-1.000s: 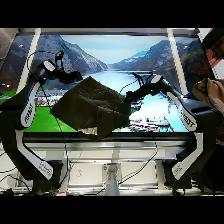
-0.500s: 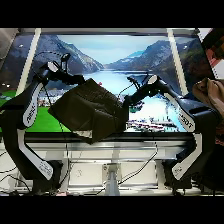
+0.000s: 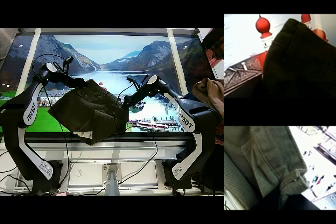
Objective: Fold the clothes and pants, and hang the long-sleeved shirts on hangers.
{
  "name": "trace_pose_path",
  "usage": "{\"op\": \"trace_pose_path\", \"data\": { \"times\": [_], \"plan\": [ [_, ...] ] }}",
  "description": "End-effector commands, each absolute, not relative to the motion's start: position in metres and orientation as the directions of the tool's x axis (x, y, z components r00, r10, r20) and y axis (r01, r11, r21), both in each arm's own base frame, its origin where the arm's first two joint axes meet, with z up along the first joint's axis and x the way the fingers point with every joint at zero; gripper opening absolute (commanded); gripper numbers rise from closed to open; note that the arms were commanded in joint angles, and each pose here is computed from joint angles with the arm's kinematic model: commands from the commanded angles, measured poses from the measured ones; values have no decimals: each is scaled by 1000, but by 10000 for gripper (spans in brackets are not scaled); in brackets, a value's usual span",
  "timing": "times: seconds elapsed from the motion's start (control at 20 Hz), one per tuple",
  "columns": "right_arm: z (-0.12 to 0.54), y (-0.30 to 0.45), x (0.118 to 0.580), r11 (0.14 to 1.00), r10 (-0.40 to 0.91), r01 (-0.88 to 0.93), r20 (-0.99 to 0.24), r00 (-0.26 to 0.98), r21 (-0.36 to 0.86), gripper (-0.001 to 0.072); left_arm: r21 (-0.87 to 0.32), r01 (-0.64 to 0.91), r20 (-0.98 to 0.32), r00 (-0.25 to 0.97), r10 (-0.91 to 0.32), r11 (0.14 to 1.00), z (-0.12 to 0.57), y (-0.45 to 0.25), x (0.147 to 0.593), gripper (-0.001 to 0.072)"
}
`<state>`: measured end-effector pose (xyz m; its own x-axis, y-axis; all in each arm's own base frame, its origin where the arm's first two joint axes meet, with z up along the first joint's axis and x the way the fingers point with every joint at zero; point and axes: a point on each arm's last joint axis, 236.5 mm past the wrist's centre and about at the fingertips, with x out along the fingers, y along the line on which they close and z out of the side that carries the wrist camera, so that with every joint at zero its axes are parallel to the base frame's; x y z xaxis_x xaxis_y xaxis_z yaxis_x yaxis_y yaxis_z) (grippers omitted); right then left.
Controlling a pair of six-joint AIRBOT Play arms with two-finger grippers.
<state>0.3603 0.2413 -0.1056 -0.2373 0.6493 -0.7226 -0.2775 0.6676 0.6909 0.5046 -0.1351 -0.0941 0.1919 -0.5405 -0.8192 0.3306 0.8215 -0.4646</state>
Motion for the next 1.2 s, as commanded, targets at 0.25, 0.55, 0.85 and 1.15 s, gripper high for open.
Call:
{"op": "trace_pose_path", "data": {
  "times": [0.25, 0.55, 0.85, 1.15],
  "plan": [
    [-105, 242, 362, 668, 651, -278, -723, -232, 690, 78, -514, 477, -710, 231, -666, 713, -65, -161, 514, 42],
    [-46, 245, 411, 647, 677, -422, -733, -66, 635, 77, -268, 643, -624, 451, -638, 717, 25, -163, 567, 41],
    [123, 212, 520, 709, 667, -603, -625, 404, 366, 77, 96, 583, -329, 784, -527, 807, 200, -137, 610, 42],
    [230, 199, 524, 715, 655, -679, -501, 566, 169, 77, 270, 578, -233, 815, -530, 770, 267, -142, 586, 40]
  ]
}}
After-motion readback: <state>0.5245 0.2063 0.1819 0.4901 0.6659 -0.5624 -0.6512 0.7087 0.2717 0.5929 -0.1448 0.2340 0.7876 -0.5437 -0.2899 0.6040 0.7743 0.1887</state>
